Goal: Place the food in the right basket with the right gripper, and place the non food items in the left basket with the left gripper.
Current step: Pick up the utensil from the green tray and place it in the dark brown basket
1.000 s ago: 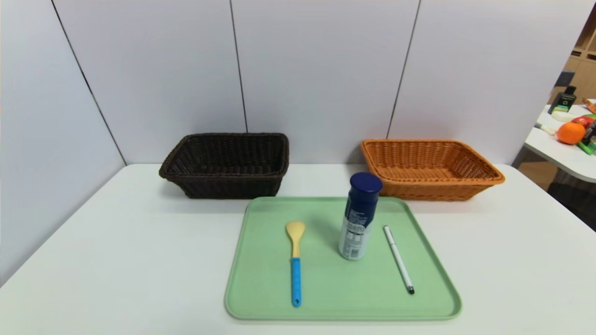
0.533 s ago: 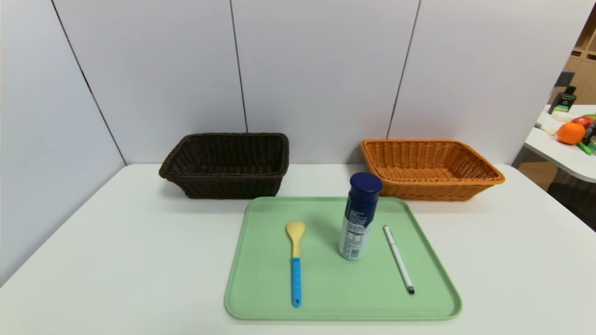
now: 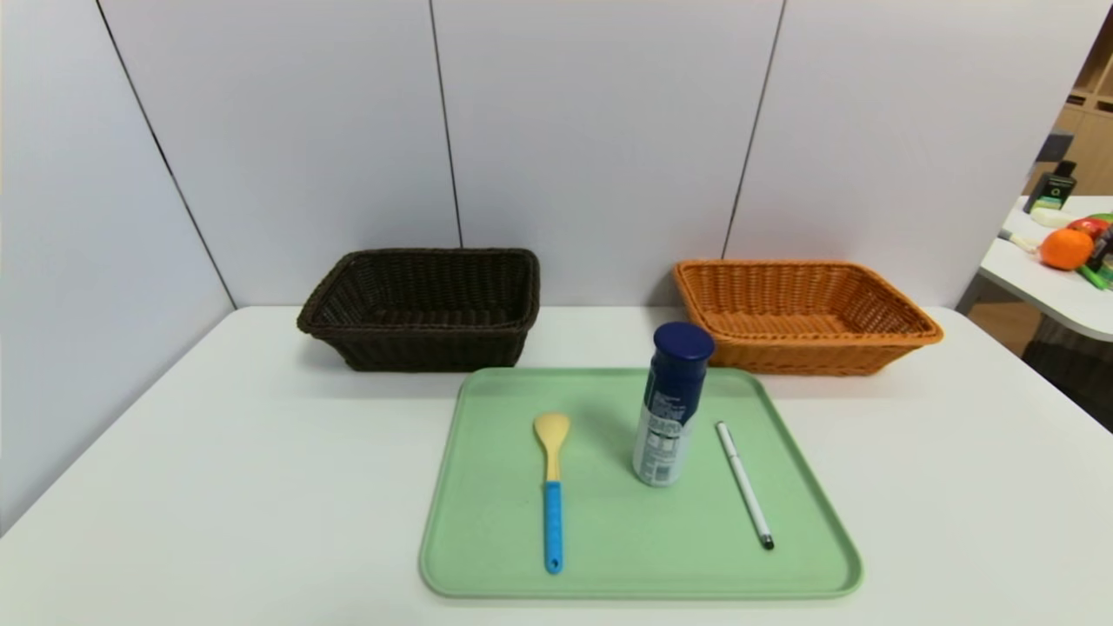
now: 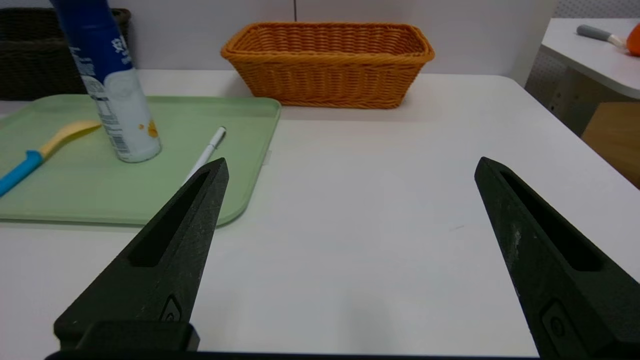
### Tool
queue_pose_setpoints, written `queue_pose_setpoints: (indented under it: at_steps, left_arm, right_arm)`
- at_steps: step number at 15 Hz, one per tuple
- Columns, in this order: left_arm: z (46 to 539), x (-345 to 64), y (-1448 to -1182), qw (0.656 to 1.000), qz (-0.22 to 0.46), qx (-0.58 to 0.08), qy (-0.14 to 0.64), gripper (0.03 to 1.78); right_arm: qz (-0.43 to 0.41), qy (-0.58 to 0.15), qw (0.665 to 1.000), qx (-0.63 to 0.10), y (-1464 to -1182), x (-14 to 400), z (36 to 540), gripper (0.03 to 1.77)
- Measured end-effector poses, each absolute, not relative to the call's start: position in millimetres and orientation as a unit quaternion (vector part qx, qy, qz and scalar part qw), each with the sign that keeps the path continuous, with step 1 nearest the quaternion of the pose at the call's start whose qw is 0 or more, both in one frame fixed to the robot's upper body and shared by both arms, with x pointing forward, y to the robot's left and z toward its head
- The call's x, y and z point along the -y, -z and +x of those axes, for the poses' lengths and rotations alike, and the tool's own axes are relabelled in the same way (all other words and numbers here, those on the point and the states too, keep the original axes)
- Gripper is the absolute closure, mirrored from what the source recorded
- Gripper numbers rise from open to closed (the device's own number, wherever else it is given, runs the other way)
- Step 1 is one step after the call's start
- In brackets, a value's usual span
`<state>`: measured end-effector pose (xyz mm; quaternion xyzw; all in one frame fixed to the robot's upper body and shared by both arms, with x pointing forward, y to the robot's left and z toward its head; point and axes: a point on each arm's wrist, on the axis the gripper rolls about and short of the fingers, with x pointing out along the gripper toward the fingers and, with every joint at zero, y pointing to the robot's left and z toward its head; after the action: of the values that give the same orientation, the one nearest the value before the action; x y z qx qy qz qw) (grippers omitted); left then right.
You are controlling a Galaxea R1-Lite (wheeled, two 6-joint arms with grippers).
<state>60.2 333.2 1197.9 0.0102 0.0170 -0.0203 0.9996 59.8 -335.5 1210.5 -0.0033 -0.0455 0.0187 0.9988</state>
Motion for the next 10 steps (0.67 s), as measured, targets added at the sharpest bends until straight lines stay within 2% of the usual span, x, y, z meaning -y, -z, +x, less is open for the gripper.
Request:
queue_pose_setpoints:
  at_steps: [4,10]
  left_arm:
    - [55.2,-332.1,-1216.2,0.998,0.006,-0.036,0.045,0.12]
    - [82.0,-331.8,-1273.8,0.993,0.004,-0.105,0.055,0.12]
  right_arm:
    - [-0.001,-0.023,1.0,0.021,-1234.5,335.4,51.9,0.1]
    - [-0.001,-0.011,0.998,-0.063,-1265.5,335.9,68.9,0.1]
